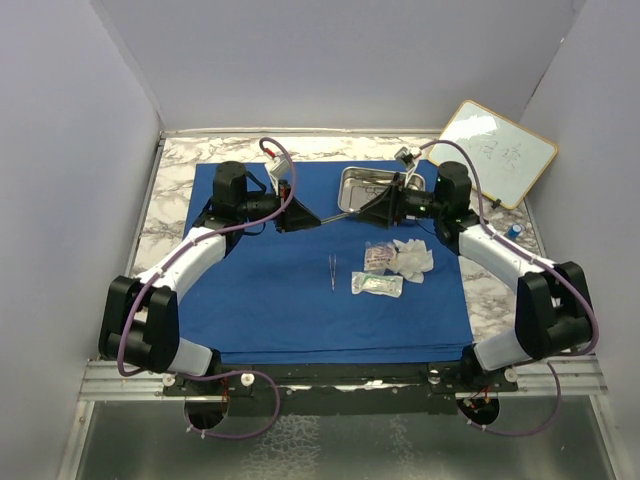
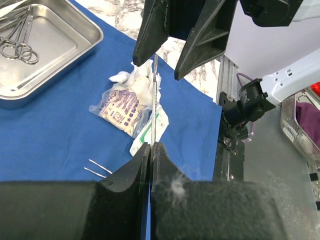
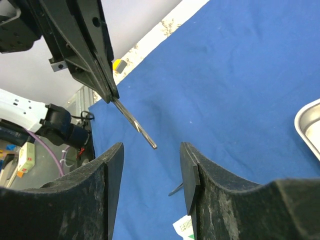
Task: Open and lay out the surgical kit
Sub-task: Place the medical item in the surgical kit.
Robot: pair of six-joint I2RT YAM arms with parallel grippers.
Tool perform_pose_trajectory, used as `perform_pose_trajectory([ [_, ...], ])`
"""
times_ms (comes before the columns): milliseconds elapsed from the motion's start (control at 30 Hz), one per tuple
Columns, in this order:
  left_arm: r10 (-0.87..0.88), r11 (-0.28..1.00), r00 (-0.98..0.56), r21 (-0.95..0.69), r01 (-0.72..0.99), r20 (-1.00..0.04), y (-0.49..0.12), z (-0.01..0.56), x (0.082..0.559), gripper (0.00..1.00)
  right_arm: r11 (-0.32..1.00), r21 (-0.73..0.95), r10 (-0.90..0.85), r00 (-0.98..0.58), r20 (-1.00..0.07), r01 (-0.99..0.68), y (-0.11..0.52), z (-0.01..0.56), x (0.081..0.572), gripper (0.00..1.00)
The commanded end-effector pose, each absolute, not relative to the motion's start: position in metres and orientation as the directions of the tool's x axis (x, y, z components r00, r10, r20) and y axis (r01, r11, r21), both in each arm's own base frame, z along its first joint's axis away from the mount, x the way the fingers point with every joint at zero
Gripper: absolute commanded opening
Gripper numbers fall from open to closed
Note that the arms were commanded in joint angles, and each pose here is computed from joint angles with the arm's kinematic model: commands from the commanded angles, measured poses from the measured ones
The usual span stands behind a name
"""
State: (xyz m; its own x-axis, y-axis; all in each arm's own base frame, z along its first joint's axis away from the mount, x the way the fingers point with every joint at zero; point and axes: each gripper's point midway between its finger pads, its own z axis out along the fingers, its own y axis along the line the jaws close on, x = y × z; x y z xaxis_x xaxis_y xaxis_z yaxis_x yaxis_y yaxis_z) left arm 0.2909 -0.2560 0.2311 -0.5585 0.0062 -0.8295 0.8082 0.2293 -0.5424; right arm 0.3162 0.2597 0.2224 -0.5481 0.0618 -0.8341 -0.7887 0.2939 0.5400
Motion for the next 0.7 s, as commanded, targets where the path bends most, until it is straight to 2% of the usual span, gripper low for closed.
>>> perform_pose_trajectory([
  [0, 0.013, 0.154, -0.511, -0.503, 0.85, -0.859, -0.2584, 0.2465, 0.2764, 0.0, 0.199, 0.548, 0.082, -0.544, -0.835, -0.812, 0.2644, 0.2349, 0.3099, 0.47],
  [100, 0.018, 0.142, -0.512, -0.505, 0.851, -0.859, -0.2595, 0.2467, 0.2743, 0.0, 0.187, 0.55, 0.083, -0.545, -0.834, -0.814, 0.2651, 0.236, 0.3088, 0.42],
  [567, 0.028, 0.128, -0.516, -0.509, 0.851, -0.856, -0.2621, 0.2435, 0.2712, 0.0, 0.17, 0.559, 0.08, -0.554, -0.829, -0.812, 0.2659, 0.2326, 0.3082, 0.03],
  [667, 0.029, 0.133, -0.514, -0.507, 0.852, -0.857, -0.2617, 0.2408, 0.2713, 0.0, 0.17, 0.554, 0.079, -0.549, -0.832, -0.815, 0.2653, 0.2325, 0.3084, 0.01],
])
